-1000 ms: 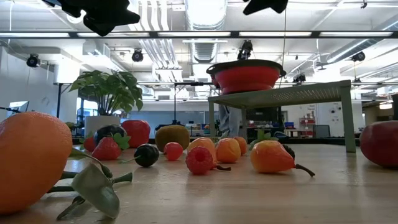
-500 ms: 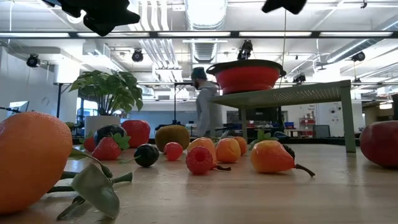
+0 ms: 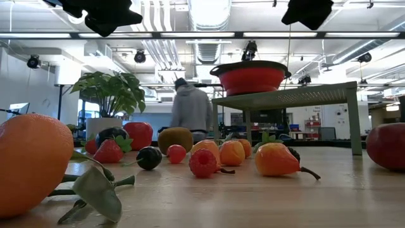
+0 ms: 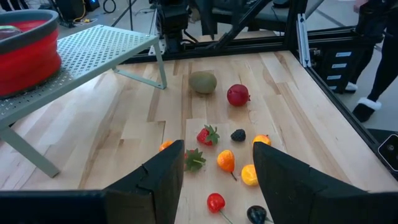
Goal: Pick & Place Fruit
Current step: Put the kiwi into the red gray colander on the shelf
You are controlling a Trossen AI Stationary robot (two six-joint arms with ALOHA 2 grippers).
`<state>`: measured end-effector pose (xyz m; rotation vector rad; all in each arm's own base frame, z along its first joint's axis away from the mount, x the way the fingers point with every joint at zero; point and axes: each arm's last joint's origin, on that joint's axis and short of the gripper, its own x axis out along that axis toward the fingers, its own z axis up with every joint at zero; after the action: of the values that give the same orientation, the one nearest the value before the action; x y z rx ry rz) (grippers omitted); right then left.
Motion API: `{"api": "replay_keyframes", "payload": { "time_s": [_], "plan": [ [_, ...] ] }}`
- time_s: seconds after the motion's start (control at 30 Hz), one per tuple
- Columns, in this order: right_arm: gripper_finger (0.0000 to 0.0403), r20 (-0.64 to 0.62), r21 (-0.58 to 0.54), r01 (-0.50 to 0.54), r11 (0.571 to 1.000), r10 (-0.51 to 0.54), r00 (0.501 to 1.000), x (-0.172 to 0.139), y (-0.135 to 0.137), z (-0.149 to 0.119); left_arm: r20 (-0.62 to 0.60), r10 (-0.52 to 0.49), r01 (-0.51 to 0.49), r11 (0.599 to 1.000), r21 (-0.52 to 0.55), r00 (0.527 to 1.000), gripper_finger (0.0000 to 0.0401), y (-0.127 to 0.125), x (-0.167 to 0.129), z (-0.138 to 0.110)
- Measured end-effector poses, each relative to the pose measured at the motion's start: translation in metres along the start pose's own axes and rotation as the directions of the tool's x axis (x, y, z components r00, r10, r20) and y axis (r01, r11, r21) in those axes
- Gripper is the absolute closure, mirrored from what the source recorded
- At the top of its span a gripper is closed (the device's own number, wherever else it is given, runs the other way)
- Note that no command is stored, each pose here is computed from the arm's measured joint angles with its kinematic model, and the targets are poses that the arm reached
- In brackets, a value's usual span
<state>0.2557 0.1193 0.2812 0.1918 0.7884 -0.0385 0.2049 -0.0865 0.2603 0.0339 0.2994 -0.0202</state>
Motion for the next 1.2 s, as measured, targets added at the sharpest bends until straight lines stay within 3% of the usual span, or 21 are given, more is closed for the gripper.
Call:
{"api": "replay_keyframes", "payload": {
  "time_s": [0.53,0.73,0.97,1.2],
  "plan": [
    [0.025,0.098,0.044,-0.121,0.992,0.116,0.988,0.027,0.009,-0.042,0.0,0.0,0.0,1.0,0.0,1.0,0.0204,0.0,0.0,0.0],
    [0.0264,0.139,0.049,-0.148,0.988,0.14,0.98,0.035,0.006,-0.052,0.0,0.0,0.0,1.0,0.0,1.0,0.0204,0.0,0.0,0.0],
    [0.0281,0.172,0.045,-0.11,0.993,0.101,0.98,0.037,0.004,-0.053,0.0,0.0,0.0,1.0,0.0,1.0,0.0204,0.0,0.0,0.0],
    [0.0275,0.16,0.019,-0.155,0.988,0.15,0.976,0.043,0.02,-0.062,0.0,0.0,0.0,1.0,0.0,1.0,0.0204,0.0,0.0,0.0]
  ]
}}
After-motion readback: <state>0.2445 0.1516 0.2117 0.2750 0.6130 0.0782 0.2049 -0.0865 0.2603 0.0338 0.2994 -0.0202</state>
